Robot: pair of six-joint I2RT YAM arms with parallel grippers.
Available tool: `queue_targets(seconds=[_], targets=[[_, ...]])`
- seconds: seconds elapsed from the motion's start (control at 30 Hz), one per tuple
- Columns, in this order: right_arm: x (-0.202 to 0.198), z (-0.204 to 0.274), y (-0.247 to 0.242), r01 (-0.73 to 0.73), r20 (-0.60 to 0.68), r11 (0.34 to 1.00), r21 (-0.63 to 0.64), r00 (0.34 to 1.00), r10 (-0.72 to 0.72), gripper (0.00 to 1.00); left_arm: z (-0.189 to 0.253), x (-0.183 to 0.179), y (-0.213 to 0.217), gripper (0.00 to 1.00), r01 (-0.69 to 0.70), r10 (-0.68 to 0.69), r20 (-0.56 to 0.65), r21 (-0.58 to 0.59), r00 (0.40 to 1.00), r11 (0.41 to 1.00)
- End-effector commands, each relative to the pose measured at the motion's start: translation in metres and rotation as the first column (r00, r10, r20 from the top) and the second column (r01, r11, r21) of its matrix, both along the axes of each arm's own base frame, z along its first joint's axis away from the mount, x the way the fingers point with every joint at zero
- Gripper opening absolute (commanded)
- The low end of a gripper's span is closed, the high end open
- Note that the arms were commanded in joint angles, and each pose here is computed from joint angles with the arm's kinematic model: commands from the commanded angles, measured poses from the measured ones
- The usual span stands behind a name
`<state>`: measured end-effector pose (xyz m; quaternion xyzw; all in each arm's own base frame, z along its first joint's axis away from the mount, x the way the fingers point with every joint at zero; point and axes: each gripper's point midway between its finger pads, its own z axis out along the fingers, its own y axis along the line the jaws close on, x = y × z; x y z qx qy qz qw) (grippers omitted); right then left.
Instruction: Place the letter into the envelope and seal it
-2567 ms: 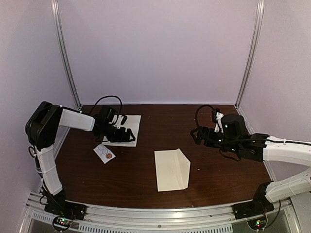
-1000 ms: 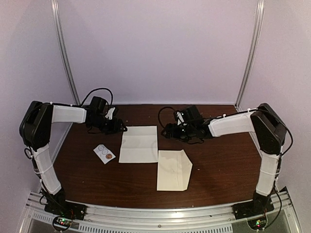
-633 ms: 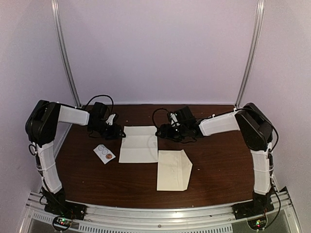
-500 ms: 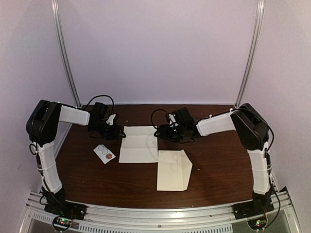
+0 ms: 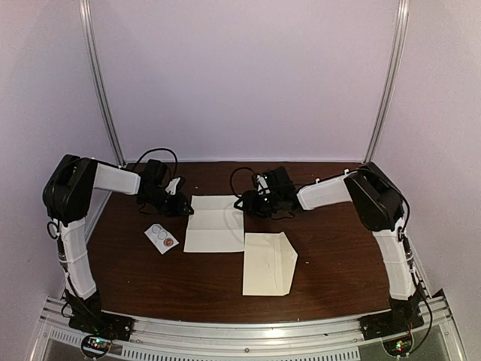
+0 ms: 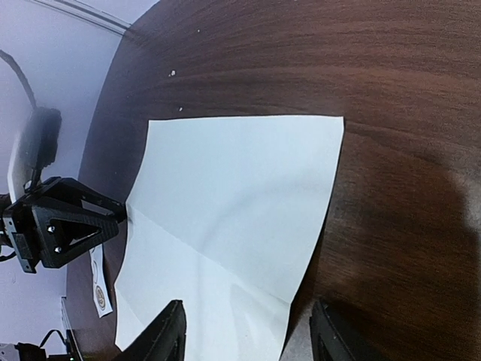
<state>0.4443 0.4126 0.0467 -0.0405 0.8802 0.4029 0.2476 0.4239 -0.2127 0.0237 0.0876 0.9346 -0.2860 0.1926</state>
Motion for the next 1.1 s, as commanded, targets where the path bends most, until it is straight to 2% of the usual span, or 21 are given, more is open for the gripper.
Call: queue_targets(seconds=[0.0, 0.47, 0.9, 1.07], targets=[[0.002, -0.002, 0.009, -0.021, -0.024, 0.998, 0.060, 0.999, 0.023, 0.55, -0.009, 0.001, -0.002, 0.30, 0.011, -0.011, -0.014, -0.006, 1.000, 1.000], [0.004, 0.030, 0.022, -0.015, -0.050, 0.960, 0.279, 0.998, 0.030, 0.40, -0.010, -0.001, -0.006, 0.22, 0.023, -0.023, -0.027, -0.026, 0.999, 0.999], [0.007, 0.030, 0.019, 0.010, -0.052, 0.964, 0.267, 0.999, 0.004, 0.21, -0.008, -0.004, -0.012, 0.22, 0.039, -0.040, -0.028, -0.039, 0.999, 0.999], [0.007, 0.036, 0.015, 0.017, -0.037, 0.966, 0.257, 0.999, -0.008, 0.01, -0.001, -0.002, -0.012, 0.21, 0.036, -0.037, -0.011, -0.037, 0.999, 0.999]])
